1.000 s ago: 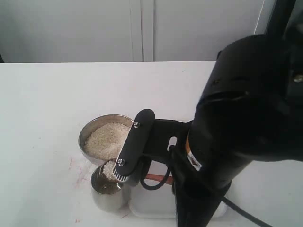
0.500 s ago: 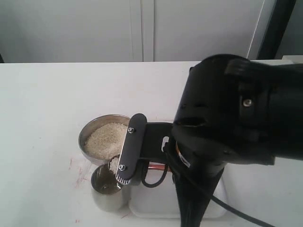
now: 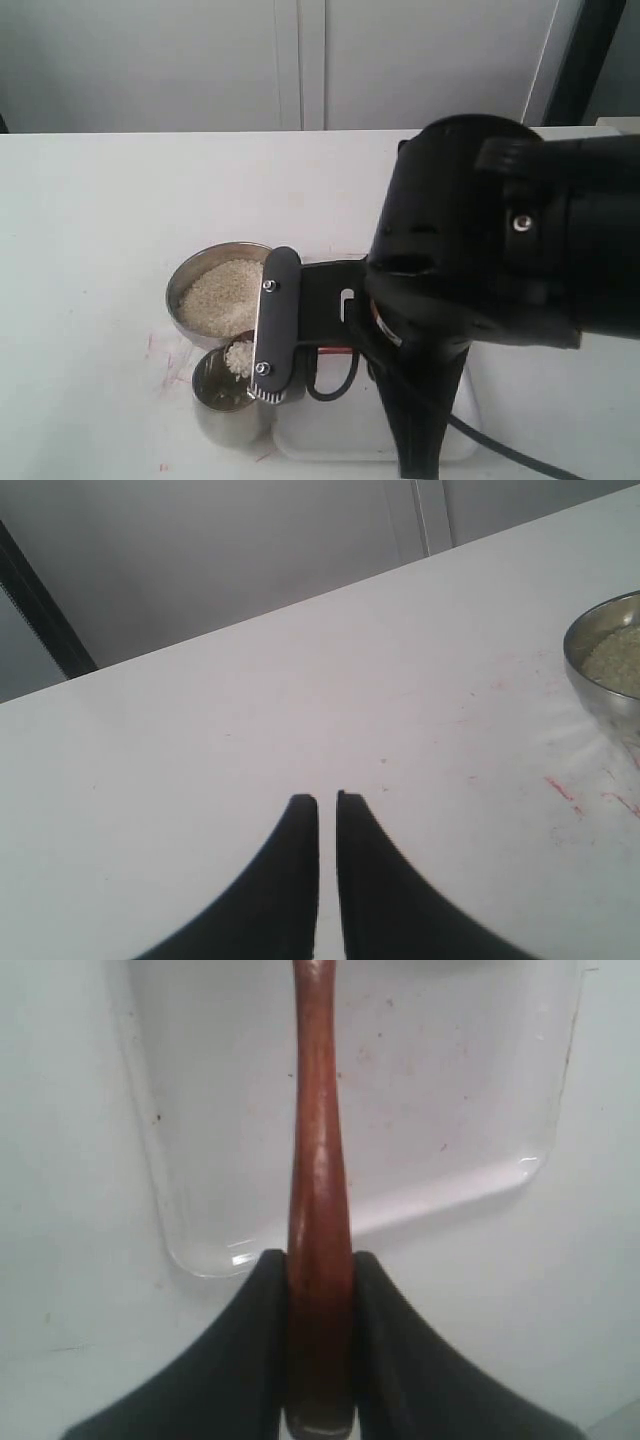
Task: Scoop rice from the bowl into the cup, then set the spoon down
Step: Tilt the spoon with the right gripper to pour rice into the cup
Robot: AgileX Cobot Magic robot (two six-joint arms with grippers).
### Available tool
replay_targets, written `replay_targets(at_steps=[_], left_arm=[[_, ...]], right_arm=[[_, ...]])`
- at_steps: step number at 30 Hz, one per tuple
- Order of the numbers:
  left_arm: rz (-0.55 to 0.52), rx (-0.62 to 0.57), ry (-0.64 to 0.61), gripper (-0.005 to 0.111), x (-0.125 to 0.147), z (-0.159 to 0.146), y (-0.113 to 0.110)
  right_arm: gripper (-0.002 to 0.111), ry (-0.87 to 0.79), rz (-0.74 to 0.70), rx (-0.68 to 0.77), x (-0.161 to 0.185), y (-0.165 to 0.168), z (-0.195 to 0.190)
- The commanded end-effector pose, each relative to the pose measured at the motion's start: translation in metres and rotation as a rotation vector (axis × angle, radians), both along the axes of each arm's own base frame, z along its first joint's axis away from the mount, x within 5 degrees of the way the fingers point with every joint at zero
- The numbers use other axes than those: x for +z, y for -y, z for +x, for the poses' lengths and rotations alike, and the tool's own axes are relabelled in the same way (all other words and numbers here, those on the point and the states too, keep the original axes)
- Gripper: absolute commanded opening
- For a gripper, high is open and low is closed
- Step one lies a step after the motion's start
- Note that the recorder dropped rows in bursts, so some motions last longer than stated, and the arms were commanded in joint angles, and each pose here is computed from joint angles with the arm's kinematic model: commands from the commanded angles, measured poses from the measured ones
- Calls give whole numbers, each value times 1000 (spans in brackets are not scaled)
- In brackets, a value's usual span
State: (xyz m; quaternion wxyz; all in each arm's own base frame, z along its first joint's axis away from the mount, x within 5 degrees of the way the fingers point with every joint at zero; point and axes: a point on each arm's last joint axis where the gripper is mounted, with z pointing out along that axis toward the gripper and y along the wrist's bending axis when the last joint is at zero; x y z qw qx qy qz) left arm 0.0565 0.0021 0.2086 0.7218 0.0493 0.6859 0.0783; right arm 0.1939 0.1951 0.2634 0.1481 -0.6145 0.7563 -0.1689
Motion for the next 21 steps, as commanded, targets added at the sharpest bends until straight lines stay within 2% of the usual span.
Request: replay_targets(at_steps=[1, 21], left_arm=[[-10, -4, 12, 14, 3, 0, 0], [-10, -4, 12, 14, 3, 0, 0]], right_arm=[[0, 36, -31, 39, 1, 1, 3], [0, 101, -100, 171, 3, -1, 10]])
